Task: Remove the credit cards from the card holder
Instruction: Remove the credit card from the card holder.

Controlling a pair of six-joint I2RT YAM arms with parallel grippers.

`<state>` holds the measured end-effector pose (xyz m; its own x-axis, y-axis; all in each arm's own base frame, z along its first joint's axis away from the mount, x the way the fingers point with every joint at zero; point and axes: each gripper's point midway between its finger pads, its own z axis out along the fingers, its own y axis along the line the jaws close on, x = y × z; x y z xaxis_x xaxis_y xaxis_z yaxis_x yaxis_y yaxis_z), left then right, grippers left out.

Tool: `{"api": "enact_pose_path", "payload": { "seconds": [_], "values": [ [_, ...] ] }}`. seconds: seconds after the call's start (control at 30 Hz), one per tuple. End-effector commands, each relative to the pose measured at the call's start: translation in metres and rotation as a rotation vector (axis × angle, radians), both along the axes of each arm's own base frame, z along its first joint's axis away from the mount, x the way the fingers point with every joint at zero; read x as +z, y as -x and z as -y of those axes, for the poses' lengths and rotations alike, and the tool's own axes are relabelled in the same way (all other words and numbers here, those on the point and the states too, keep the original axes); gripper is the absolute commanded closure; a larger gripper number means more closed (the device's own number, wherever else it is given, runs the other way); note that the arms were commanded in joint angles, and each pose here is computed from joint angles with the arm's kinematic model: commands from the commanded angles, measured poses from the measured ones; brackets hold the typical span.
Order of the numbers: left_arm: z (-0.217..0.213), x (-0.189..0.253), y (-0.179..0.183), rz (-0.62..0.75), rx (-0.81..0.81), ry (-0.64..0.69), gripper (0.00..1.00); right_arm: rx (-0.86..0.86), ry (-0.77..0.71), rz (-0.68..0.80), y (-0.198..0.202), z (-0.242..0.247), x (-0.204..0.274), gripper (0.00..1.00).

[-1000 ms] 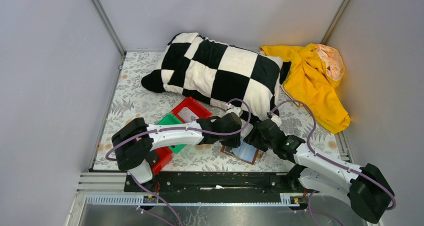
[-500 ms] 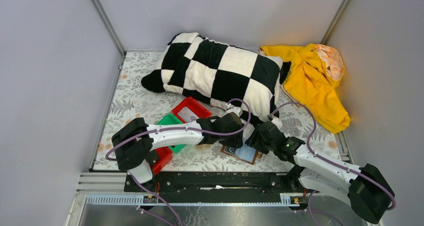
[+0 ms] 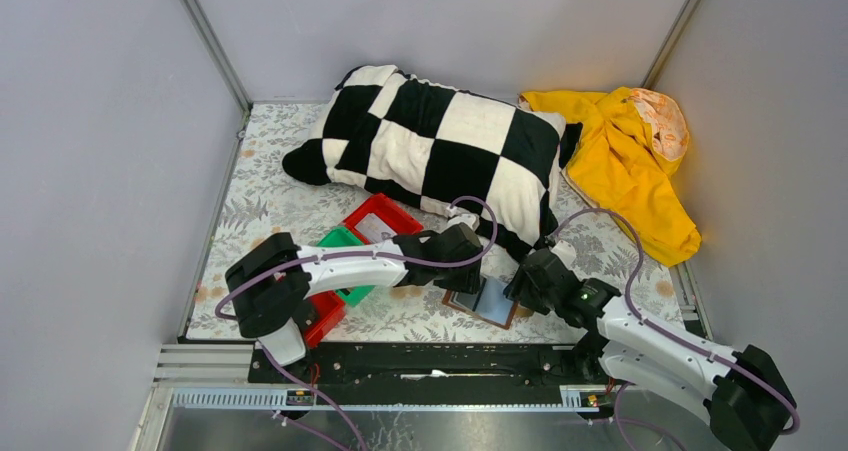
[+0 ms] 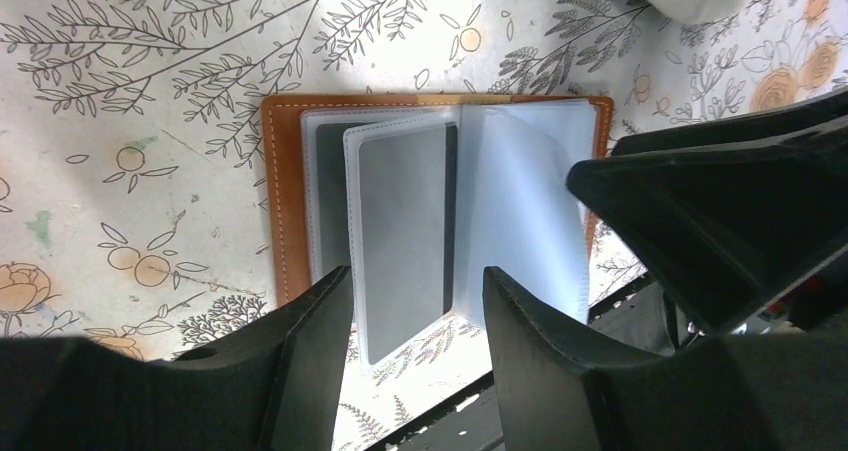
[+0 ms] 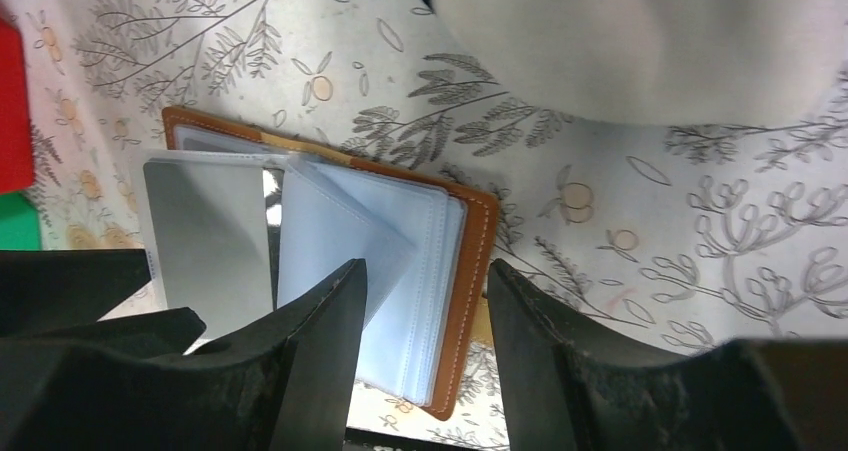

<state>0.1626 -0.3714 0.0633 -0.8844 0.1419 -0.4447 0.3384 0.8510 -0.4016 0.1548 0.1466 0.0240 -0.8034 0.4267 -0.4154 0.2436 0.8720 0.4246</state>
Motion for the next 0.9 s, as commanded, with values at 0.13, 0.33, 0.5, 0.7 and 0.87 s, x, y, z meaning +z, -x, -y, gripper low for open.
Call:
{"api": "enact_pose_path", "payload": {
  "seconds": [0.13, 0.33, 0.5, 0.7, 0.87],
  "values": [
    [0.008, -0.011, 0.004, -0.034, -0.031, 0.002, 0.45, -0.035, 0.107, 0.055, -0.004, 0.025, 0.017, 0.44],
    [0.008, -0.014, 0.004, -0.038, -0.03, -0.007, 0.45, -0.019, 0.08, 0.086, -0.01, 0.018, 0.038, 0.4],
    [0.001, -0.006, -0.002, -0.001, 0.002, -0.017, 0.45, 0.049, -0.026, 0.116, -0.016, -0.01, 0.062, 0.4],
    [0.001, 0.022, -0.012, 0.071, 0.025, 0.04, 0.52, 0.117, -0.181, 0.091, -0.015, -0.046, 0.062, 0.52],
    [0.012, 0.02, -0.007, 0.047, -0.012, 0.075, 0.56, 0.121, -0.29, 0.027, -0.008, -0.064, 0.044, 0.75]
  ]
}}
